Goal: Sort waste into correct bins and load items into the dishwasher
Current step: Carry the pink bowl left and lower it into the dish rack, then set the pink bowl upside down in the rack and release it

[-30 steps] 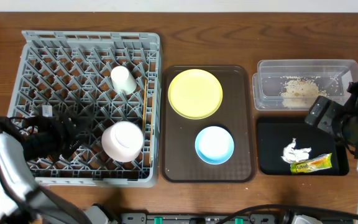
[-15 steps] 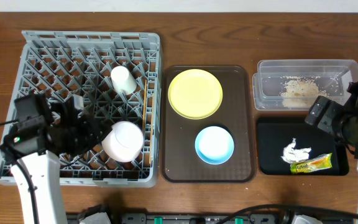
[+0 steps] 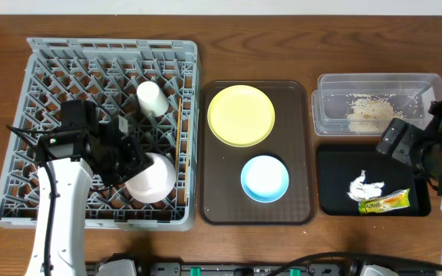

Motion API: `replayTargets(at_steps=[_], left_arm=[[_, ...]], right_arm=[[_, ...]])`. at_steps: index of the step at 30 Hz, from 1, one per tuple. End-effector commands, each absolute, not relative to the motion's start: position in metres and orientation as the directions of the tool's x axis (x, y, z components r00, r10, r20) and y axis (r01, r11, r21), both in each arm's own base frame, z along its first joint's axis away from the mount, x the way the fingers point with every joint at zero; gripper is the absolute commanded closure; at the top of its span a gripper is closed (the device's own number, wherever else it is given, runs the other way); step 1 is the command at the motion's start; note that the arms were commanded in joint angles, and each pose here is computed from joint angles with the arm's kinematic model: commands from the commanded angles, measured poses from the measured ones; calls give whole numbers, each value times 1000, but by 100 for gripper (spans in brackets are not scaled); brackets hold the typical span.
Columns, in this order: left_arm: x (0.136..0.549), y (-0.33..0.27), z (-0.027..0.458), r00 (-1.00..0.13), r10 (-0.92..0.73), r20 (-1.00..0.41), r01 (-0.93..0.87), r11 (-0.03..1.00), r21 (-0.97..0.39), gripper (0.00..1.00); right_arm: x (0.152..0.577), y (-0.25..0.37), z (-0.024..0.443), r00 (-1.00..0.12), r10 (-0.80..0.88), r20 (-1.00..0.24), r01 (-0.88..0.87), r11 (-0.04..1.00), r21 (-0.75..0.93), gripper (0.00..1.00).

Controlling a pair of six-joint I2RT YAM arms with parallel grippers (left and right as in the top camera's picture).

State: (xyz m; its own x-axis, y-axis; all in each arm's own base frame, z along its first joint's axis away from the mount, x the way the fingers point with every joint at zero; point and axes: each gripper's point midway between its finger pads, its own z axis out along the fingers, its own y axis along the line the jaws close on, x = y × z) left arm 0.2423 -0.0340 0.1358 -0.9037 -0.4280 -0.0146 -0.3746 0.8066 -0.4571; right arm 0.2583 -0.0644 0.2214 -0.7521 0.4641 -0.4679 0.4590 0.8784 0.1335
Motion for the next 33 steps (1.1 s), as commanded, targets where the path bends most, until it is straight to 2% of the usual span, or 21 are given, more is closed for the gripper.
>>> replayTargets(at_steps=[1, 6, 7, 11, 16, 22, 26, 33], left_arm=[[231, -1, 118, -852, -523, -16, -501, 824, -264, 83], [231, -1, 126, -843, -536, -47, -504, 817, -278, 83], [231, -2, 128, -843, -536, -53, -503, 818, -280, 78], [230, -7, 132, -854, -515, -69, -478, 830, -287, 70], [231, -27, 130, -892, -447, -61, -411, 862, -297, 70], [234, -69, 137, -936, -348, -47, -301, 864, -403, 69], [232, -79, 137, -944, -326, -43, -281, 869, -408, 69], [232, -77, 136, -942, -334, -44, -291, 872, -394, 61]], right_arm=[[259, -67, 226, -742, 468, -480, 464, 875, 136, 1], [259, -67, 226, -742, 468, -480, 464, 875, 136, 1], [259, -67, 226, -742, 468, -480, 464, 875, 136, 1], [259, -67, 226, -742, 468, -480, 464, 875, 136, 1], [259, -67, 226, -742, 468, -480, 464, 875, 136, 1], [259, -67, 226, -742, 468, -480, 464, 875, 136, 1], [259, -67, 226, -742, 468, -480, 464, 875, 136, 1], [259, -67, 226, -742, 468, -480, 464, 875, 136, 1]])
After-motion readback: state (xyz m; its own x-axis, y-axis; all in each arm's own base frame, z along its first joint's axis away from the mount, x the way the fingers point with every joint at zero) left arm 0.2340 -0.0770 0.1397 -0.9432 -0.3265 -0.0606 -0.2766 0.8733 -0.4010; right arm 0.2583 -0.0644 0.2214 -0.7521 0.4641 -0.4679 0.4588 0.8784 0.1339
